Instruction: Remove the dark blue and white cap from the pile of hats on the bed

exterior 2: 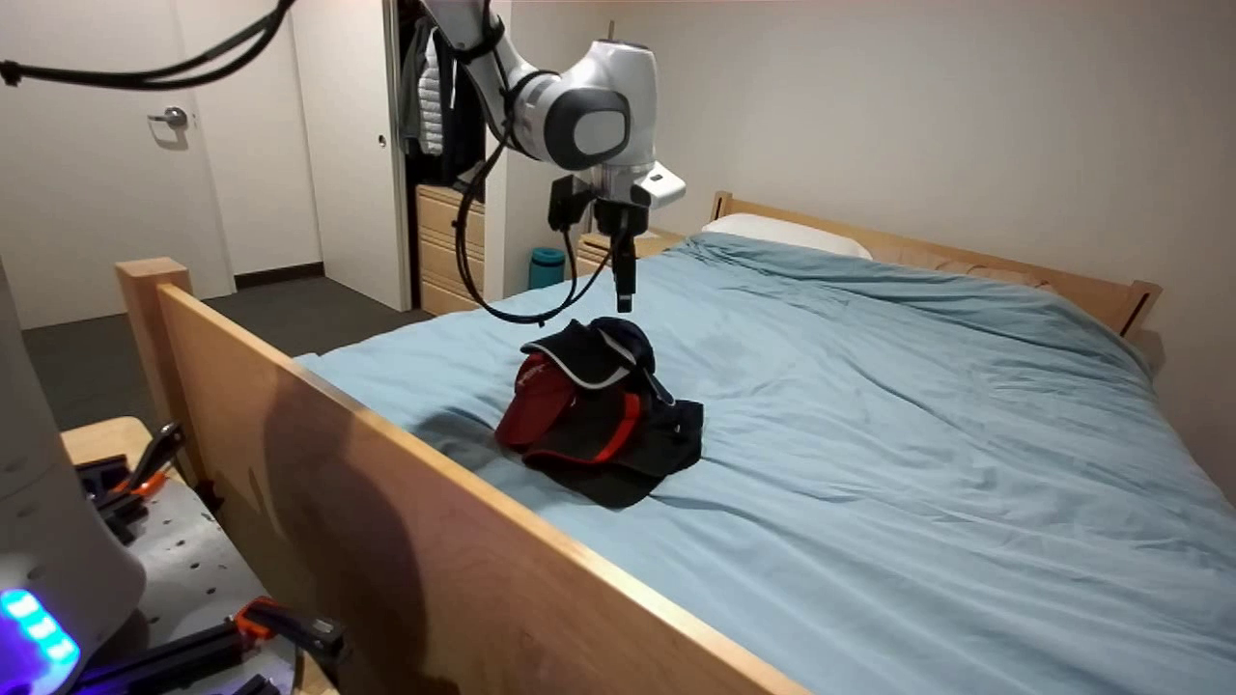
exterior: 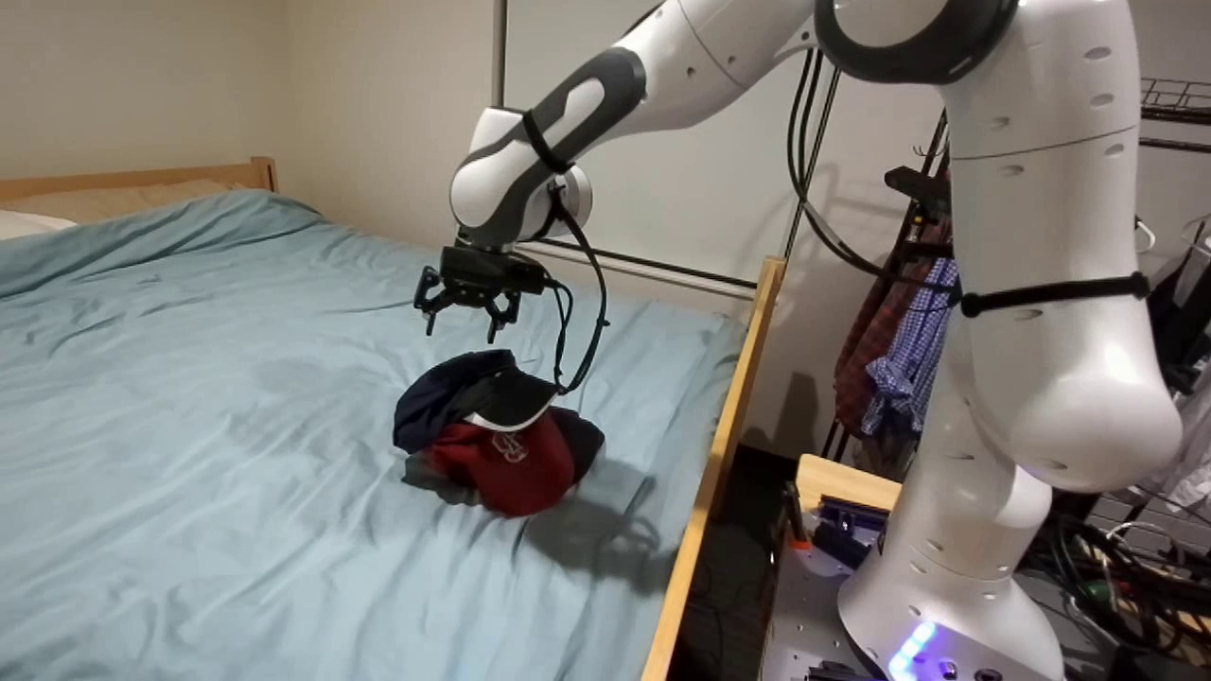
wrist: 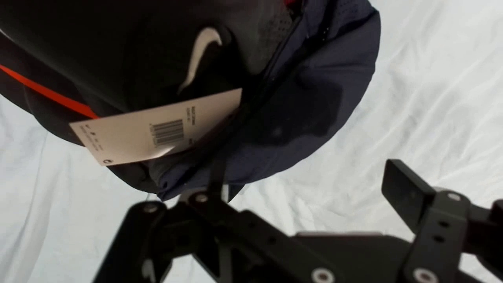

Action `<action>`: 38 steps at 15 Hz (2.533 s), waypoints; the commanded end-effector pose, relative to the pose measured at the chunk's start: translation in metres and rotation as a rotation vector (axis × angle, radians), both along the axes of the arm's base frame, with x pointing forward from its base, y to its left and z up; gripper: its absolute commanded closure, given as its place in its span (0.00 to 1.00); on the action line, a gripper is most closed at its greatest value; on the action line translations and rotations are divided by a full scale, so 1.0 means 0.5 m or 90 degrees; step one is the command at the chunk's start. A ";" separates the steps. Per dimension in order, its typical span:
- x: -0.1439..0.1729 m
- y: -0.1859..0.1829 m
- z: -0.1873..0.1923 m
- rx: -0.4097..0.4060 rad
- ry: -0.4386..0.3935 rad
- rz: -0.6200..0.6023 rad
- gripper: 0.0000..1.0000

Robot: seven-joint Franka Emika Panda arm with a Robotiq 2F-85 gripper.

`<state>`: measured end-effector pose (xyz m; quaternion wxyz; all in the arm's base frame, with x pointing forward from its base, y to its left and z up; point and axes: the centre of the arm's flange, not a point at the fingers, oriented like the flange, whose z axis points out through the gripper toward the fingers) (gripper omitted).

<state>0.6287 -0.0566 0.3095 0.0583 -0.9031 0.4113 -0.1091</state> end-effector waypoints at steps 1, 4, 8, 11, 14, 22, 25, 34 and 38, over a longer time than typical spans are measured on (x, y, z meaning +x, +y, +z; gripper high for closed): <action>-0.044 0.023 0.032 0.004 0.009 -0.015 0.00; -0.037 0.016 0.001 0.034 0.011 -0.009 0.00; -0.027 0.003 -0.036 0.052 0.007 -0.010 0.00; -0.014 -0.018 -0.056 0.006 -0.040 0.031 0.00; 0.001 -0.035 -0.084 0.005 -0.060 0.061 0.00; 0.011 -0.027 -0.123 0.056 -0.086 0.106 0.47; 0.007 -0.022 -0.119 0.059 -0.094 0.113 0.66; 0.014 -0.008 -0.065 0.017 -0.149 0.198 1.00; 0.057 0.037 -0.003 -0.003 -0.194 0.337 0.96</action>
